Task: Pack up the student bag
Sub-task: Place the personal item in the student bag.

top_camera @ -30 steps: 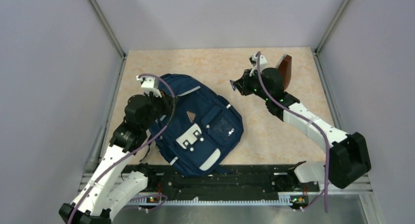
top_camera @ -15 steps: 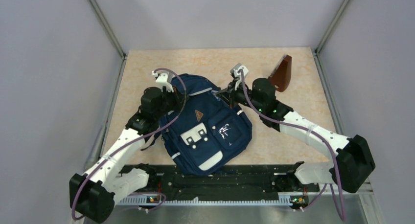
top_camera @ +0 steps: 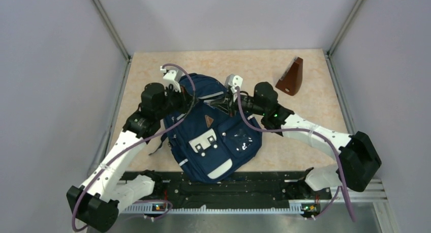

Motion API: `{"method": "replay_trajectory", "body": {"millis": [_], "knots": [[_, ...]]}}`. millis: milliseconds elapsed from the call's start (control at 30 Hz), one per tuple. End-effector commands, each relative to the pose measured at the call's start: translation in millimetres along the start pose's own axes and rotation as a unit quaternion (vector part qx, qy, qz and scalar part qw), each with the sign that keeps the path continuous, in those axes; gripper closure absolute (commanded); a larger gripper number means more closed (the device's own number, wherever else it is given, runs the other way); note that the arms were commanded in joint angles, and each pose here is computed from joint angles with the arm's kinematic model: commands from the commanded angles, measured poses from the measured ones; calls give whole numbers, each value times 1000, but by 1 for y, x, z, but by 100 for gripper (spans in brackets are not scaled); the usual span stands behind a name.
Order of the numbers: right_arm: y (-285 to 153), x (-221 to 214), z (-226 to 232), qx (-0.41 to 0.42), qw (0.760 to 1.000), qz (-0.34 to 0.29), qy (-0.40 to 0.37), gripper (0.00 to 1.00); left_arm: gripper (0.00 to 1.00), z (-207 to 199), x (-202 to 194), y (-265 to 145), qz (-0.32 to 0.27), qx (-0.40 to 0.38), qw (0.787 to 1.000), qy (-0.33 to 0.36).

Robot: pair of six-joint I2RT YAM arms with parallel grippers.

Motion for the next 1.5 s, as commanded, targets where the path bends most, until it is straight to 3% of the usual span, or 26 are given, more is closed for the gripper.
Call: {"method": "replay_trajectory", "body": {"millis": [0, 333, 733, 1467], "knots": [[-8, 59, 11, 50, 986, -114, -108, 100, 100, -35, 34, -25, -29, -94, 995, 21], [-9, 59, 16, 97, 966, -127, -201, 100, 100, -52, 45, -43, -13, -139, 990, 25], [-2, 56, 15, 119, 954, -141, -237, 100, 100, -59, 46, -52, 8, -168, 985, 27], [8, 18, 4, 120, 966, -49, -225, 100, 100, -64, 56, -66, -8, -164, 985, 52]]}}
Point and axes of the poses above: each gripper's point midway between its finger pads, its own y axis out along the fingers, its own z axis along the line the jaws close on, x = y × z, the point moved 9 cm from there along -y, back along the fingers
